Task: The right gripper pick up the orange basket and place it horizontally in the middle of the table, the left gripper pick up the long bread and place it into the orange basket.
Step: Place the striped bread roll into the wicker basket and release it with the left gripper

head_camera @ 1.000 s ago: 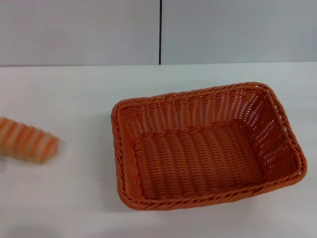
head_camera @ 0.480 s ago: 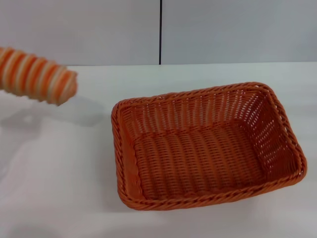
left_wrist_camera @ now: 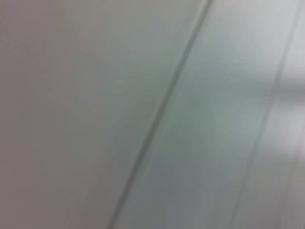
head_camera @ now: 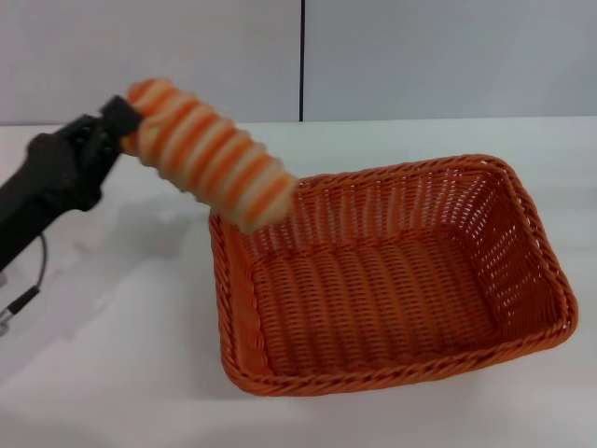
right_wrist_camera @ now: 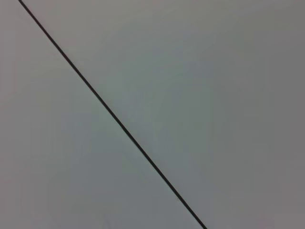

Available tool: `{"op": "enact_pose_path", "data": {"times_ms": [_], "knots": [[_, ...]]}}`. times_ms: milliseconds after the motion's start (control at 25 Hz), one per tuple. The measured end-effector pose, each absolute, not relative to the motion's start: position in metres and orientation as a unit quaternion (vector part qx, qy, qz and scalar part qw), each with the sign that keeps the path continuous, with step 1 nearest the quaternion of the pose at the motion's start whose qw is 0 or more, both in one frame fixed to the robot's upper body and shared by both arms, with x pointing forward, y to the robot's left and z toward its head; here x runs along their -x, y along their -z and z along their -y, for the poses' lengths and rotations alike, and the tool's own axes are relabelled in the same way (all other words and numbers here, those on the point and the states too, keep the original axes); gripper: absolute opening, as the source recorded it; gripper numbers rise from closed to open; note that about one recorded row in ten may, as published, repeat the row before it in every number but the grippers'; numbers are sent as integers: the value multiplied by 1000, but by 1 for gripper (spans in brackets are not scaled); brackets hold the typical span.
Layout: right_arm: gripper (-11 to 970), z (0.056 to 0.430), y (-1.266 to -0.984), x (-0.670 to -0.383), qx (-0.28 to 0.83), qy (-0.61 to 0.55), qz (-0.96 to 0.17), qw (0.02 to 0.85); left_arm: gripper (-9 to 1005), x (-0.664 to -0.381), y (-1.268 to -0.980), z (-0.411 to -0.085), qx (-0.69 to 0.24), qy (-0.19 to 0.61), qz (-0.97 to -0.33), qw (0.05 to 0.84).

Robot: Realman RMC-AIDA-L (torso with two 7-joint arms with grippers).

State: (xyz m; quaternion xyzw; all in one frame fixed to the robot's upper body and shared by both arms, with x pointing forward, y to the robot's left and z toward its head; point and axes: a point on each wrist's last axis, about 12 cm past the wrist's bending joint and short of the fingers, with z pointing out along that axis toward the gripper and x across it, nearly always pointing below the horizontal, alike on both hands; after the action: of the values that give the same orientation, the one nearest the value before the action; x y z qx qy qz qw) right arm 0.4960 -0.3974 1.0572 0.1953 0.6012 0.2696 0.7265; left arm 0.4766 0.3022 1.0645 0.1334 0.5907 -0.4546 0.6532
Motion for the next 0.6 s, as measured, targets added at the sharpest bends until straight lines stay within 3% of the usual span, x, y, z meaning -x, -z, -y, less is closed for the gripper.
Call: {"op": "enact_pose_path", "data": {"times_ms": [320, 600], "knots": [[511, 393, -1055, -501, -206, -272, -601, 723, 72, -487, -1061, -272, -206, 490, -603, 595], [511, 387, -1058, -510, -202, -279, -599, 723, 101, -484, -1056, -256, -233, 493, -595, 590]]}}
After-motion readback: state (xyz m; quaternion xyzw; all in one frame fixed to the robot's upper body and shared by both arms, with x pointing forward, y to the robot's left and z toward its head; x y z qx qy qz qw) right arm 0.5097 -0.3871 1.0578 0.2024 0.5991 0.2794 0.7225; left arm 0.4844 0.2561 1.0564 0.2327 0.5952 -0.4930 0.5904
